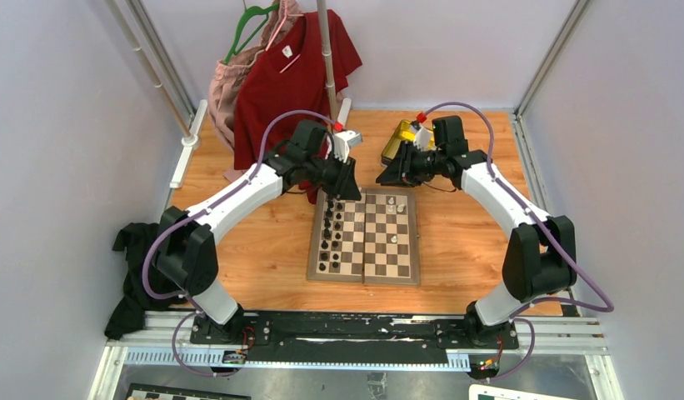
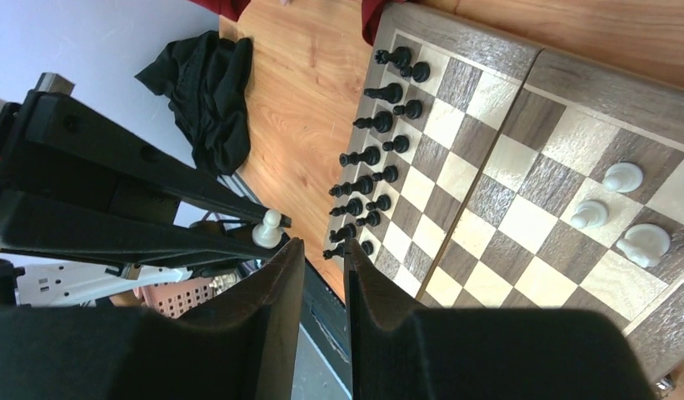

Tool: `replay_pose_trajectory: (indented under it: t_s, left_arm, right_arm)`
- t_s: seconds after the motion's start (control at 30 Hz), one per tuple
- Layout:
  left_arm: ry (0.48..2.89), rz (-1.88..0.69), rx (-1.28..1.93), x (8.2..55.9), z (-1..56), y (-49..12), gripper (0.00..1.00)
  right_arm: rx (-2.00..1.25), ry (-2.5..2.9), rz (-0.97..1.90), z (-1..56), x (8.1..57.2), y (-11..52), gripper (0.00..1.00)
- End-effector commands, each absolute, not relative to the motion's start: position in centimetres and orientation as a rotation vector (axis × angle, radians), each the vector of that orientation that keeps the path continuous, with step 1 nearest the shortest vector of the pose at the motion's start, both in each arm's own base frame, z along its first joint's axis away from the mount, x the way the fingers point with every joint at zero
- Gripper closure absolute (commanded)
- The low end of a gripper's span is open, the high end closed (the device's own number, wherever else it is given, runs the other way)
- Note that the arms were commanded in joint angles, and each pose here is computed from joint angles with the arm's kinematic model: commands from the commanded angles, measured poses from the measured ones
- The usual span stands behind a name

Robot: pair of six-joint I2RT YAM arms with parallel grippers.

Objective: Set up the chess pieces on the board
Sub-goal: Pick up the chess piece from the storage box.

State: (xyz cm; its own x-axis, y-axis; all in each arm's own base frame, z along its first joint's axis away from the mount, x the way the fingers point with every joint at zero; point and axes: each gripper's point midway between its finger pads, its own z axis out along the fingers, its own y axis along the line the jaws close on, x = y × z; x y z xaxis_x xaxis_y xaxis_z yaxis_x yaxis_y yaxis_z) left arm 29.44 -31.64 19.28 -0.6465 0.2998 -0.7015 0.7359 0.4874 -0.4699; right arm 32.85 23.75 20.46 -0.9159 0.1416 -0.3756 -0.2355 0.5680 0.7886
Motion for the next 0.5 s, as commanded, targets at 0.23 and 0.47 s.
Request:
replay_pose_trajectory:
  t_s: [0.23,0.47]
  left_arm:
    - [2.242,-1.104,1.003,27.6,18.4,-32.7,1.00]
    - [2.250,-1.112,1.046,27.3,18.1,-33.5,1.00]
  right_arm:
    - [-0.116,2.412,1.448,20.5,29.6,24.0,0.72]
    - [-0.142,2.407,1.508,20.5,28.9,24.9,0.72]
